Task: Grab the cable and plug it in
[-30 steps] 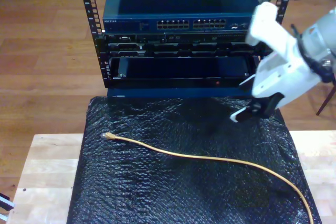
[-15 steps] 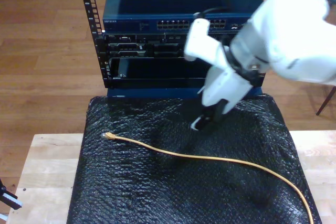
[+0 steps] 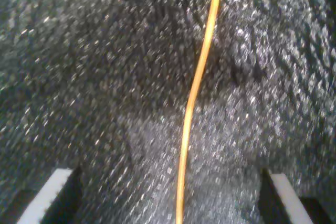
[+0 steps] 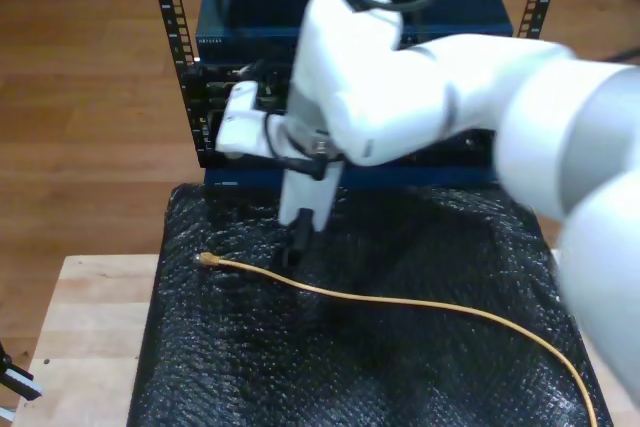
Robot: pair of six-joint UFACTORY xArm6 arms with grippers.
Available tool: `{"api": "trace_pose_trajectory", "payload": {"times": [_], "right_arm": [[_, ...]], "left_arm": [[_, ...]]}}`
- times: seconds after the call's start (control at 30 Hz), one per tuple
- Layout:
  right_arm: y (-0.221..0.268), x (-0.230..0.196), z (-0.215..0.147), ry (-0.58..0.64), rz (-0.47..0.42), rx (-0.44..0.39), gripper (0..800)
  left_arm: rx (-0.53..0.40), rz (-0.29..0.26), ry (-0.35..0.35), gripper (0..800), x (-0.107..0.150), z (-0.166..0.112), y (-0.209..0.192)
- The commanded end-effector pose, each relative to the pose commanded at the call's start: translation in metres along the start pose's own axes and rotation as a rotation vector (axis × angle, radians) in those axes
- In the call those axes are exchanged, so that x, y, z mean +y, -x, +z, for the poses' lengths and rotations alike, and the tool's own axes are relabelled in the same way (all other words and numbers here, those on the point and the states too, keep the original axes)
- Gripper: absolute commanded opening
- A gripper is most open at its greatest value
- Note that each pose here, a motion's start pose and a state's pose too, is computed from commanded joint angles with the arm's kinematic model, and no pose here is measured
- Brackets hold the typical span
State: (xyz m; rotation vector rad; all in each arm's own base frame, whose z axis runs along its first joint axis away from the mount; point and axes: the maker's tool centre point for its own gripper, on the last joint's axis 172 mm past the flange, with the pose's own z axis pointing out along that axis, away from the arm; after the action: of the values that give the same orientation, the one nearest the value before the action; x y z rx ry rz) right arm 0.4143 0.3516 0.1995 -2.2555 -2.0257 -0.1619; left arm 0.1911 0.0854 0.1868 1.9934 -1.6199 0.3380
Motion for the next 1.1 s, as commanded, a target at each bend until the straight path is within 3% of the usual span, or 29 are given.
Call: {"api": "trace_pose_trajectory", "payload": {"times": [0.6,0.9,1.1], "right_arm": [[-0.058,0.0,0.043,-0.011,0.034,-0.024,769],[-0.061,0.021,0.07,0.093,0.035,-0.137,711],[-0.07,0.024,0.085,0.096,0.021,-0.148,676]], "left_arm": [[0.017,-0.103,-0.006,800,-0.012,0.001,-0.013],[0.02,-0.109,0.005,800,-0.011,0.005,-0.015],[0.022,-0.109,0.008,800,-0.011,0.006,-0.014]]}}
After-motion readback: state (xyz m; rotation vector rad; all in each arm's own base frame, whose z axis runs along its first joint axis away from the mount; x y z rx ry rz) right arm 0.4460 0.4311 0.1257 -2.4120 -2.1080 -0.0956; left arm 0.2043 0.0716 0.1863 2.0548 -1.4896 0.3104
